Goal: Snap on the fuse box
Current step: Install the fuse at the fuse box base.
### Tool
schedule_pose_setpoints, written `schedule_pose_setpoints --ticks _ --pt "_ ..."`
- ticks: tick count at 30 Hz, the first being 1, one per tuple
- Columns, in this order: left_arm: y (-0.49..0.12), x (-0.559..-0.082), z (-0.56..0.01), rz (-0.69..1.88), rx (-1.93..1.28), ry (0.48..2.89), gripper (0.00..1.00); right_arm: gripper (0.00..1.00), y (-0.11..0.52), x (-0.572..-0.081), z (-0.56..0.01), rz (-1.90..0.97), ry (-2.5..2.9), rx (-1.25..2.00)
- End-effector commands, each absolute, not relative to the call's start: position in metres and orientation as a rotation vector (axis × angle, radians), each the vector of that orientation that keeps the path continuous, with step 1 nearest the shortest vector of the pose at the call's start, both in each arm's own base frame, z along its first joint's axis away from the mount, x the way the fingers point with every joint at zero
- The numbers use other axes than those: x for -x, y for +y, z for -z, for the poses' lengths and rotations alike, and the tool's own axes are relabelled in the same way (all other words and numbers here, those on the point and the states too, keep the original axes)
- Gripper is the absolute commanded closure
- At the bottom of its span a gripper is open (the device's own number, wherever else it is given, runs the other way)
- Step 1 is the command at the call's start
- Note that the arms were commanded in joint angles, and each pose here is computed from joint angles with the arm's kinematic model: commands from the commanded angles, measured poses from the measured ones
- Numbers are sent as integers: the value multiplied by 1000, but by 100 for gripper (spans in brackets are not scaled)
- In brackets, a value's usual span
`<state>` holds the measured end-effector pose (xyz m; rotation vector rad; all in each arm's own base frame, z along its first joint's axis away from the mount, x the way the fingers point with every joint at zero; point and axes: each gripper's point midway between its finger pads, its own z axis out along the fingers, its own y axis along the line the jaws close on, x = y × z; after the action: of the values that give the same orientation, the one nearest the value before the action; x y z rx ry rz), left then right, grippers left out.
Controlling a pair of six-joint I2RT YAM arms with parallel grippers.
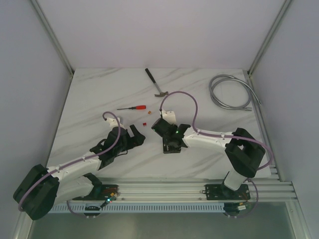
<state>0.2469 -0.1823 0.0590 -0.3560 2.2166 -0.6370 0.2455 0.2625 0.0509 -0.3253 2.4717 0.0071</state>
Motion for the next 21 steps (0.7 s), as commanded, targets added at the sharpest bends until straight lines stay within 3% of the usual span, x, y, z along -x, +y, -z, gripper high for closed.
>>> schedule_pose_setpoints --ticks 1,8,21 --pt "-182 -245 -58 635 343 2228 0 86 265 -249 -51 -1 2481 315" --pt "-182 -245 -60 646 346 2225 0 100 259 -244 -38 -1 2522 308" --pt "-183 -244 -63 664 346 2216 0 100 227 -225 -3 -4 2625 303"
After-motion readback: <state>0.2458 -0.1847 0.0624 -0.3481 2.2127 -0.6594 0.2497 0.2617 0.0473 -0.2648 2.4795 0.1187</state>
